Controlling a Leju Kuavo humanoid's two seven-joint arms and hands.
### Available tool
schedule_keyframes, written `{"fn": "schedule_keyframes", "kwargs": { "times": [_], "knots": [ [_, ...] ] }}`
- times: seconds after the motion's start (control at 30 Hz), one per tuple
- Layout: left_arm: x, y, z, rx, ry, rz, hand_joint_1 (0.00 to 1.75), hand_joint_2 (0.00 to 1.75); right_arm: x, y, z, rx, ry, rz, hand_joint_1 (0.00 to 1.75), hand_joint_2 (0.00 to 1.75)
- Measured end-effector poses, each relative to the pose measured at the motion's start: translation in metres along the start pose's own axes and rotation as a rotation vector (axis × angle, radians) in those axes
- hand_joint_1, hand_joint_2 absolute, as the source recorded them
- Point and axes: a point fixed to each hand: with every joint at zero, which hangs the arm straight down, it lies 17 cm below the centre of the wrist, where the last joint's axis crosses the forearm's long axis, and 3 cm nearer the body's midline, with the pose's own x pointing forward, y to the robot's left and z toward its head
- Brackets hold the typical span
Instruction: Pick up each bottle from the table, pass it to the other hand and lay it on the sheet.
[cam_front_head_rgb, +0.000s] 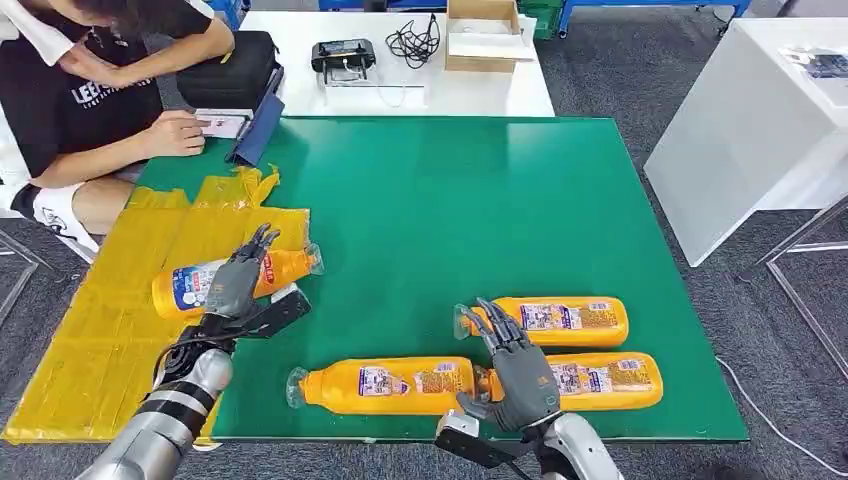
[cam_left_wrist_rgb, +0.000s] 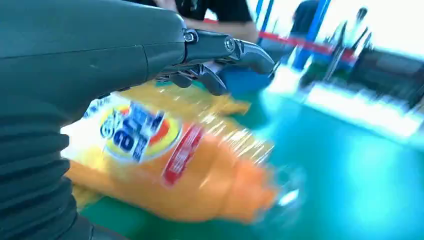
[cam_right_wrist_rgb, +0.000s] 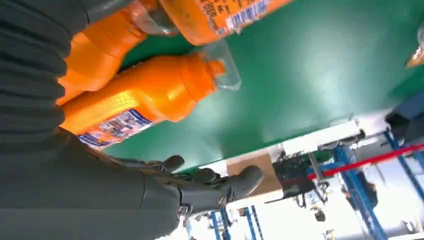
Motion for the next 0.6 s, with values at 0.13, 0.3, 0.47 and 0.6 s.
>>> {"fn": "schedule_keyframes", "kwargs": {
  "times": [0.13,0.3,0.47,0.6],
  "knots": [
    [0.044,0.033,0.001,0.133,-0.103,0.127,0.00,1.75,0.010,0.009,-0.015,0.017,-0.025,0.001,0.00,1.75],
    [0.087,0.068,0.004,0.263,-0.200,0.208,0.00,1.75,0.026,0.020,-0.026,0.042,-0.066,-0.005,0.00,1.75],
    [0.114,0.091,0.009,0.342,-0.250,0.264,0.00,1.75,0.042,0.032,-0.031,0.080,-0.101,-0.033,0.00,1.75],
    [0.124,0.102,0.011,0.376,-0.273,0.288,0.00,1.75,0.062,0.046,-0.029,0.142,-0.157,-0.121,0.00,1.75]
  ]
}}
